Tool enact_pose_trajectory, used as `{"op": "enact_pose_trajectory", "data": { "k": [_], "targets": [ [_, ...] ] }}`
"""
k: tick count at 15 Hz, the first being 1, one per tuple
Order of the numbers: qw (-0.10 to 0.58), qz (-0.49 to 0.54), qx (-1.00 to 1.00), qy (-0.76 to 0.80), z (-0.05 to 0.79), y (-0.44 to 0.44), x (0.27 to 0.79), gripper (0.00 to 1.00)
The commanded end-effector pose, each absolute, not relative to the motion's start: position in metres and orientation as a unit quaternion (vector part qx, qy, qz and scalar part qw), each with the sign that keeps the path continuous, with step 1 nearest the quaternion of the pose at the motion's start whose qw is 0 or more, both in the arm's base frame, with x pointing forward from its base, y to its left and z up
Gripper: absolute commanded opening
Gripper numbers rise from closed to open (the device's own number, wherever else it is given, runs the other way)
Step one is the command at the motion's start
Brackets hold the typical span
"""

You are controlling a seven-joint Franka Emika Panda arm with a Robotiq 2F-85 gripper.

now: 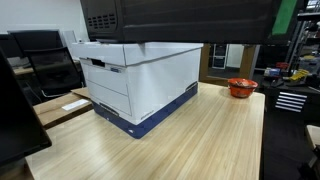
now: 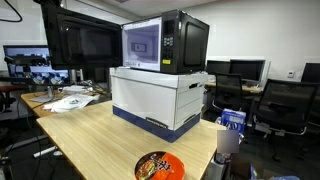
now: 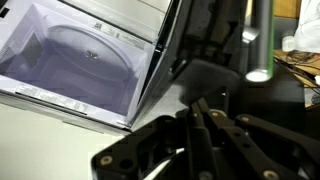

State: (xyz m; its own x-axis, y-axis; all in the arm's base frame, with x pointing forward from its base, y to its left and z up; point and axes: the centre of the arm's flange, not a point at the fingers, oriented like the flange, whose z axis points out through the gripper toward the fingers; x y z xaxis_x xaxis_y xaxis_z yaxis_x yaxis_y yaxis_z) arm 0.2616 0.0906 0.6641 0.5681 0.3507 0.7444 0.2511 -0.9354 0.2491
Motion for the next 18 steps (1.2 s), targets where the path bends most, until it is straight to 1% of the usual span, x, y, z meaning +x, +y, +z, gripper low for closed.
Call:
{"op": "enact_pose_trajectory", "data": {
  "k": [1, 5, 11, 15, 16, 18],
  "targets": [
    [0.104, 0.426, 0.885, 0.156, 0.664, 0.075, 0.273, 0.03],
    [0.15, 0.416, 0.888, 0.127, 0.657, 0.045, 0.287, 0.03],
    [0.231, 0.405, 0.883, 0.06, 0.648, -0.026, 0.321, 0.03],
    [0.243, 0.422, 0.872, 0.037, 0.634, -0.067, 0.346, 0.02],
    [0.217, 0.43, 0.876, 0.037, 0.62, -0.083, 0.366, 0.02],
    [0.199, 0.441, 0.874, 0.03, 0.608, -0.089, 0.385, 0.02]
  ]
}}
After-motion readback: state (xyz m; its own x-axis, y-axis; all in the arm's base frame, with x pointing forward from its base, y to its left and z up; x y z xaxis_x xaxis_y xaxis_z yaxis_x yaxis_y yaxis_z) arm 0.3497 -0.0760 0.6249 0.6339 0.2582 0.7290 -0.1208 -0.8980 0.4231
